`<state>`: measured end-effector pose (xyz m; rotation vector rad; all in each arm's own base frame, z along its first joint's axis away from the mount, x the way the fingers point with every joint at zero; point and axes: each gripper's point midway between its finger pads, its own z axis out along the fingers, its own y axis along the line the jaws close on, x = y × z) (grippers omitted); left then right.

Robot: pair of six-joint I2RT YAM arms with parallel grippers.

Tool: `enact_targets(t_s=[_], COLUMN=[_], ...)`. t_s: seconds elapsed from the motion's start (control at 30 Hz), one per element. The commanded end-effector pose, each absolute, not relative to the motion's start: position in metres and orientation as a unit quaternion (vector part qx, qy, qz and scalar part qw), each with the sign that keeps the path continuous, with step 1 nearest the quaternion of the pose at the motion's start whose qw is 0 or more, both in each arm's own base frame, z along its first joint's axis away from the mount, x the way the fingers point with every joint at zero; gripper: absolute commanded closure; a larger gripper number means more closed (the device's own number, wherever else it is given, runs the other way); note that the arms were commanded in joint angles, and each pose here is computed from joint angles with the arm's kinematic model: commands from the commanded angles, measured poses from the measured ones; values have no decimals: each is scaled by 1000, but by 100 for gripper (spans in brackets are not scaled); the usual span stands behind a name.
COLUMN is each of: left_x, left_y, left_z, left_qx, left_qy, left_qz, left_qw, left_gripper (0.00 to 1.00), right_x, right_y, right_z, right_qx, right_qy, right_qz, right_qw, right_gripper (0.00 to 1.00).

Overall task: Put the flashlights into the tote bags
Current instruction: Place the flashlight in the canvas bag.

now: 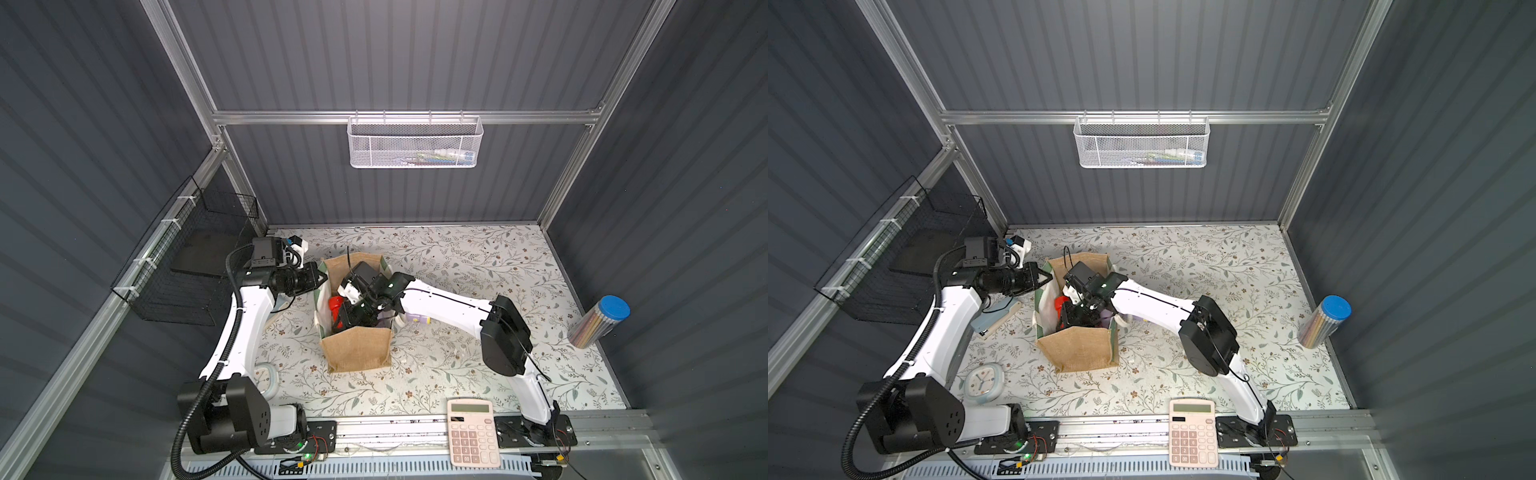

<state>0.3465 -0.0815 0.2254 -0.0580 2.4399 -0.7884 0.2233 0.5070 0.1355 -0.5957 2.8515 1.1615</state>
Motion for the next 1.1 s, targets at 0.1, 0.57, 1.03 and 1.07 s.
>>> enact_targets(t_s=[0.1, 0.57, 1.03, 1.07], left_x=[345, 345, 345, 346], left_y=[-86, -85, -84, -84], left_z=[234, 238, 236, 236], left_qx=[-11, -10, -11, -12], left_qy=[905, 905, 906, 906], left_qz=[-309, -304, -302, -301], left_qw=[294, 298, 297, 296], left_gripper=[100, 100, 100, 100], right_x=[214, 212, 217, 219], right_y=[504, 466, 437, 432], right_z=[135, 111, 76, 74], right_qx=[-214, -204, -169, -164], right_qy=[906, 926, 949, 952], right_qz=[366, 316, 259, 251], right_qw=[-17, -37, -66, -66], right_gripper=[73, 72, 65, 64])
